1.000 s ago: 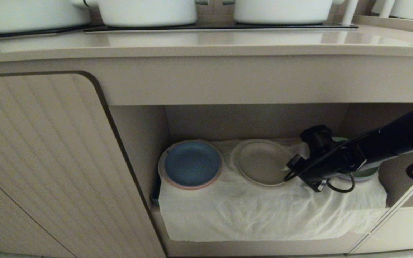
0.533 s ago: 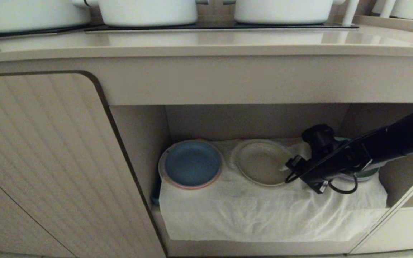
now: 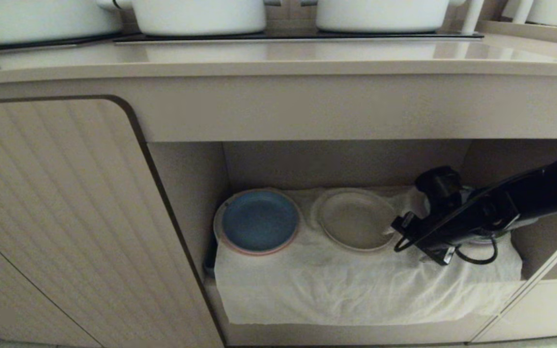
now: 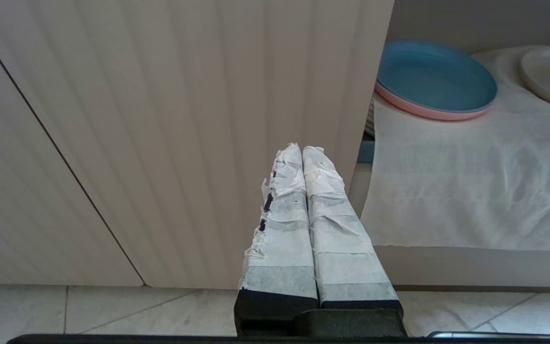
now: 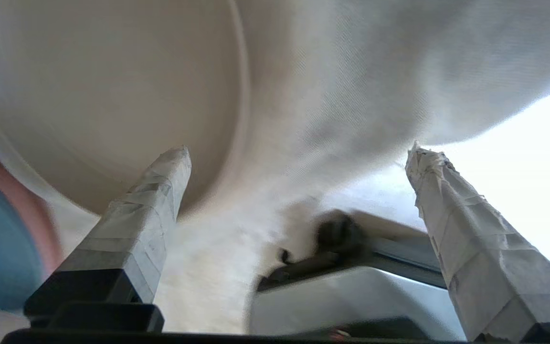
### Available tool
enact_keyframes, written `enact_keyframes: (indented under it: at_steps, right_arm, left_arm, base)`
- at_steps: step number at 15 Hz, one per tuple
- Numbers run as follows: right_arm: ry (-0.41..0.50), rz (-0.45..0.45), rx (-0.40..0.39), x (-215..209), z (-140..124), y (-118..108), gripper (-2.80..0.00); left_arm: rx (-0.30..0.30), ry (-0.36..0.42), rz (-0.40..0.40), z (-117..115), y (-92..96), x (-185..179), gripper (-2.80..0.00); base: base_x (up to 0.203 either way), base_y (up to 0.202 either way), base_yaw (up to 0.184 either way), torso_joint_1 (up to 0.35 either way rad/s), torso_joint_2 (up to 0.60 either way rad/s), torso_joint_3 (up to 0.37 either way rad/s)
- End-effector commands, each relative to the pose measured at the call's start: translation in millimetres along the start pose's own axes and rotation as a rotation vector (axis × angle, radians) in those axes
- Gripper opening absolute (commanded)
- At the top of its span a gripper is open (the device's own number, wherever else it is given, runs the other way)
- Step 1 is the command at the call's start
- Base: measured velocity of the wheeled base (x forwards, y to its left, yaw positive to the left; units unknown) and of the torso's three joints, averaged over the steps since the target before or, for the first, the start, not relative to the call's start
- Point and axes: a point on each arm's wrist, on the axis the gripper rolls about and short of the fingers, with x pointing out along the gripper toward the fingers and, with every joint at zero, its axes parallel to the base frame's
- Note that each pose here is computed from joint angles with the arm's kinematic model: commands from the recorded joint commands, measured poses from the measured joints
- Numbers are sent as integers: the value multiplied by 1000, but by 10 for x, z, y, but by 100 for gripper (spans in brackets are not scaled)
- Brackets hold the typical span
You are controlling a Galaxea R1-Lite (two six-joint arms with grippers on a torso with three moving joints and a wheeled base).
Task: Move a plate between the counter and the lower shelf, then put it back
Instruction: Put the plate in the cupboard, then pick up the plate in the cupboard
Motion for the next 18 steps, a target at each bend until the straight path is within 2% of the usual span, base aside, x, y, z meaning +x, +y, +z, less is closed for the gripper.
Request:
enact_keyframes:
  at_steps: [1,4,6,10,17,18]
  right_arm:
    - [-1,4,-23,-116,-40,-42,0]
    - [9,-7,-48,-270,-107,-119,0]
    - [29,-25,-110,-376,-182,-207,0]
    - [34,-23,-185,-596,-309,-347,0]
    - [62,-32,-327,-929,-685,-711,0]
    - [55,-28,-339,-986,-717,-754,-280]
  left_arm:
    - [0,0,0,0,0,0,-280]
    - [0,0,0,0,0,0,-280]
    - [0,0,0,0,0,0,-280]
    - [0,0,0,0,0,0,-280]
    - [0,0,0,0,0,0,-280]
    - [0,0,0,0,0,0,-280]
  base:
    - [0,0,0,0,0,0]
    - [0,0,0,0,0,0]
    - [0,0,0,0,0,0]
    - [0,0,0,0,0,0]
    - [0,0,0,0,0,0]
    - [0,0,0,0,0,0]
